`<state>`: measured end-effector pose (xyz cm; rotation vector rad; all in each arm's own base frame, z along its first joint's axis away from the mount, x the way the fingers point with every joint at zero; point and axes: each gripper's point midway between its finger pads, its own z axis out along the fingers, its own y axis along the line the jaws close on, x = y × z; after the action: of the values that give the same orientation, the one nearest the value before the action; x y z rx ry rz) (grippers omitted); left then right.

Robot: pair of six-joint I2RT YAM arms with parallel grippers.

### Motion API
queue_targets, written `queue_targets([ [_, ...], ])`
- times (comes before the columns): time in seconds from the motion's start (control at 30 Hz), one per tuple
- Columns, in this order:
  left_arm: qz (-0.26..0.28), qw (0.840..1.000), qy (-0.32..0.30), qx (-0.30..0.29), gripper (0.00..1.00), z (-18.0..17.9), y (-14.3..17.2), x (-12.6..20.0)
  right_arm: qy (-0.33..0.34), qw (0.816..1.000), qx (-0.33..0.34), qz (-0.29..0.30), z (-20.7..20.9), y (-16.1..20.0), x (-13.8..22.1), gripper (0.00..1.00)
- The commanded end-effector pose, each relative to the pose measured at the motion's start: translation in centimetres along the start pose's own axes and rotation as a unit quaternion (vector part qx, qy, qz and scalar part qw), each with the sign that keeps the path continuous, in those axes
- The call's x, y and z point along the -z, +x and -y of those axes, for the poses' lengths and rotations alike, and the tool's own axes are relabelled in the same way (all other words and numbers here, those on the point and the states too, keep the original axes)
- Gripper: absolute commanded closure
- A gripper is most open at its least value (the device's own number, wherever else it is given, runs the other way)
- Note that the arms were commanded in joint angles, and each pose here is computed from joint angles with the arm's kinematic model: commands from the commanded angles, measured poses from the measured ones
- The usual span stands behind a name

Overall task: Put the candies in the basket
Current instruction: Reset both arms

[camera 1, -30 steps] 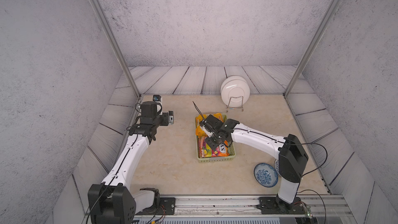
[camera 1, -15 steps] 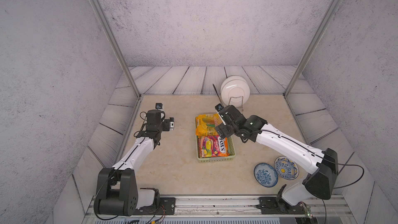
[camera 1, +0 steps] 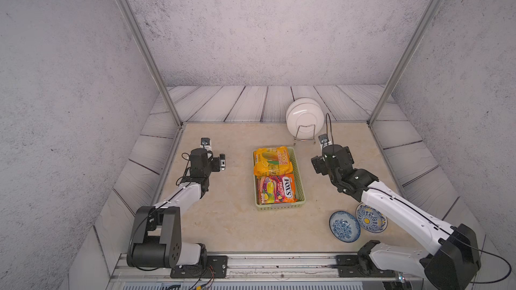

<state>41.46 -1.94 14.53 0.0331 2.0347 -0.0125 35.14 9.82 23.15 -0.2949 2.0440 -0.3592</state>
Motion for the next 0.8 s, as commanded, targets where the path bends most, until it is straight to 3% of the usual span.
queue_targets([
  [0.0, 0.004, 1.000, 0.003, -0.008, 0.02, -0.1, -0.4, 0.5, 0.029, 0.994, -0.084, 0.058, 3.2, -1.1, 0.0, 0.00],
  [0.17, 0.001, 1.000, 0.016, -0.014, 0.02, 0.4, -0.1, 0.9, 0.071, 0.992, -0.084, 0.056, 5.0, 2.6, -2.1, 0.00],
  [0.3, -0.027, 1.000, 0.006, -0.014, 0.02, 0.0, 2.0, 0.8, 0.097, 0.991, -0.092, 0.026, 5.8, 5.5, -4.0, 0.00],
  [0.43, -0.008, 0.999, 0.033, -0.032, 0.02, 0.9, 3.2, 0.5, 0.130, 0.986, -0.099, 0.002, 6.7, 7.8, -5.2, 0.00],
  [0.57, -0.005, 1.000, -0.006, -0.023, 0.02, -0.4, 3.4, 0.1, 0.151, 0.983, -0.107, -0.011, 7.1, 9.9, -6.3, 0.00],
  [0.77, 0.059, 0.997, -0.030, -0.038, 0.02, -1.4, 3.6, 0.4, 0.145, 0.979, -0.143, 0.009, 7.2, 11.1, -7.7, 0.00],
])
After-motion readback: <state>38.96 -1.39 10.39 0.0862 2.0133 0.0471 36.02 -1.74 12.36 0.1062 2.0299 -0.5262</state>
